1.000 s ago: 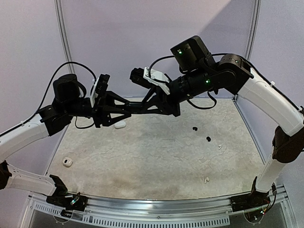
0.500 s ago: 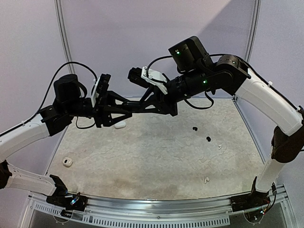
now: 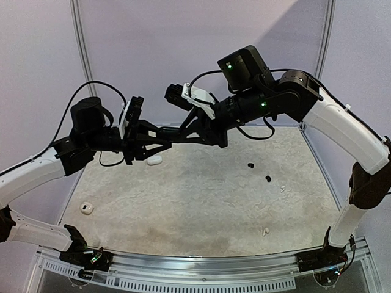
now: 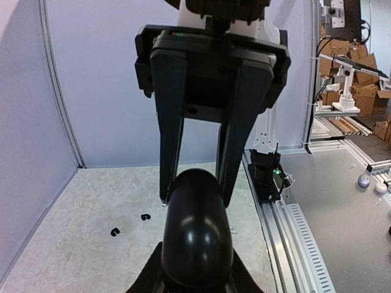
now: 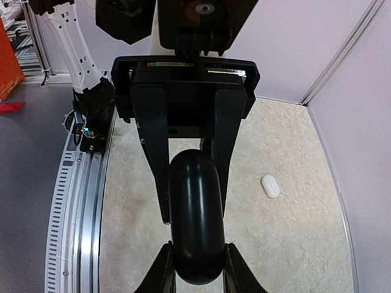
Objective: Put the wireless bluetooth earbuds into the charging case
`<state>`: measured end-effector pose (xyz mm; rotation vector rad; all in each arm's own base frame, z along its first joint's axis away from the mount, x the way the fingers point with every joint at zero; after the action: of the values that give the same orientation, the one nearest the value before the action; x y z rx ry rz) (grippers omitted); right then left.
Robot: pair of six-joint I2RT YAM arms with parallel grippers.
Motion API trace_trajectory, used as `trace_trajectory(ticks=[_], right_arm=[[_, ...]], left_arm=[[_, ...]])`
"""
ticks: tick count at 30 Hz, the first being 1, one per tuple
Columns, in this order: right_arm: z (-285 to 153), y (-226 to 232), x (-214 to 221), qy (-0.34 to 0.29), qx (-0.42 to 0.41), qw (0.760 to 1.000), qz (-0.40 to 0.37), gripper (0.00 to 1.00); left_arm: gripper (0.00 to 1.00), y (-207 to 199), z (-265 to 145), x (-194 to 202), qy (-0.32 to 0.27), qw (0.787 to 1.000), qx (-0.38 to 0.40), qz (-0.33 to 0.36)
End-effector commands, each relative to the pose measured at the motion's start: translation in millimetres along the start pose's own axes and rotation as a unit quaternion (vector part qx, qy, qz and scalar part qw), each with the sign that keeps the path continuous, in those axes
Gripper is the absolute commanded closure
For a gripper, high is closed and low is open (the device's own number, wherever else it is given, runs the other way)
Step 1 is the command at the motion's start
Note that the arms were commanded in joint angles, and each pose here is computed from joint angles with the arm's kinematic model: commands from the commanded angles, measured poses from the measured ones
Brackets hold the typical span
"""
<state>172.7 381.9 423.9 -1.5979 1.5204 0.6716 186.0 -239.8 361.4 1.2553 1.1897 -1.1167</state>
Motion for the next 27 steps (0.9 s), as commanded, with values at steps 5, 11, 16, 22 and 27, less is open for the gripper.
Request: trace_trajectory(ticks=[5,11,16,22,27], right_arm=[[-2,1,-7,-0.012,0.002,1.0,0.0,0.93],[9,-2,-2,-0.014,0.012,1.0,0.019,0.66],[14,-5,-5,-0.025,0.019,0.999,0.019,0.64],[18,-10,-5,-0.026,0.039,0.999,0.021,0.64],[12,-13,-11,-0.041,0.049,0.998,0.022,0.64]], left_arm=[[1.0,-3,1,2,-0.005,1.0,0.0,0.005],[1.0,-5,0,1,-0.009,0.999,-0.003,0.042],[1.0,-6,-1,1,-0.005,0.998,0.002,0.059],[1.0,-8,-2,3,0.003,0.997,0.006,0.082],[1.0,-9,-4,13,0.035,0.993,0.002,0.116]])
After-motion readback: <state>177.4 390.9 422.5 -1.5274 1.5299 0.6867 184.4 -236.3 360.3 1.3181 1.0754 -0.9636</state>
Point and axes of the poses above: each gripper's point midway between its finger pads, its own z axis out along the fingers, its own y axis along the line the jaws close on, x = y × z, the point moved 8 cm from there along -z, back along the fingers
